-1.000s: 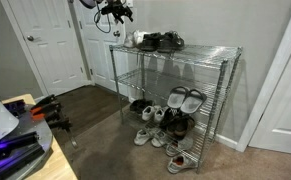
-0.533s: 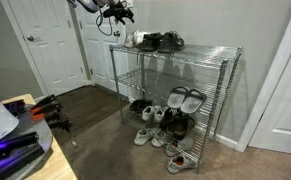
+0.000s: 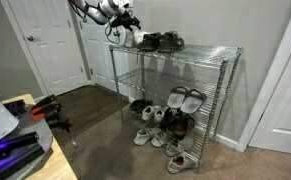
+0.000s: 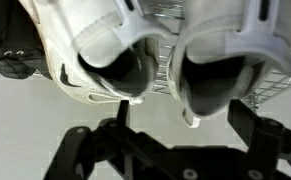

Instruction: Move the white shoes on the top rack to the right

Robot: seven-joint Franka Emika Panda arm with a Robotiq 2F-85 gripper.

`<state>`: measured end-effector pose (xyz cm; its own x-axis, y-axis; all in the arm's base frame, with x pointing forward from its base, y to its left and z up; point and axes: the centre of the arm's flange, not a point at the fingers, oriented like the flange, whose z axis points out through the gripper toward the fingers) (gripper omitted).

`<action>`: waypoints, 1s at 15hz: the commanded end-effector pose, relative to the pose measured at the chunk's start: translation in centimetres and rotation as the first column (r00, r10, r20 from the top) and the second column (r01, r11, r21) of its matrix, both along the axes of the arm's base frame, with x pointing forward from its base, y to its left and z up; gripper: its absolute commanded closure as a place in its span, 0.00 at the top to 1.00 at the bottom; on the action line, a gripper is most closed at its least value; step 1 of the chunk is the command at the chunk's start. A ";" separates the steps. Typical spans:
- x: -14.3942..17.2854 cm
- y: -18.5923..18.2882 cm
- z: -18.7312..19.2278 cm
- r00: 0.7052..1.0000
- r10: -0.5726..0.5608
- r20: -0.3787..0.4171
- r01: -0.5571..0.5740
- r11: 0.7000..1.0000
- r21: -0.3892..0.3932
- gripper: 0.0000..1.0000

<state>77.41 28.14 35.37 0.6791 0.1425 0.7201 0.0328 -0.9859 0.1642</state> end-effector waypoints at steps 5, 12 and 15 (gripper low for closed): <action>2.2 -2.0 -1.5 0.996 -0.083 -0.043 0.081 0.995 -0.051 1.00; 1.3 -1.4 1.3 0.991 -0.096 -0.089 0.093 0.995 -0.041 1.00; 1.0 -0.5 2.3 0.989 -0.096 -0.114 0.092 0.995 -0.036 1.00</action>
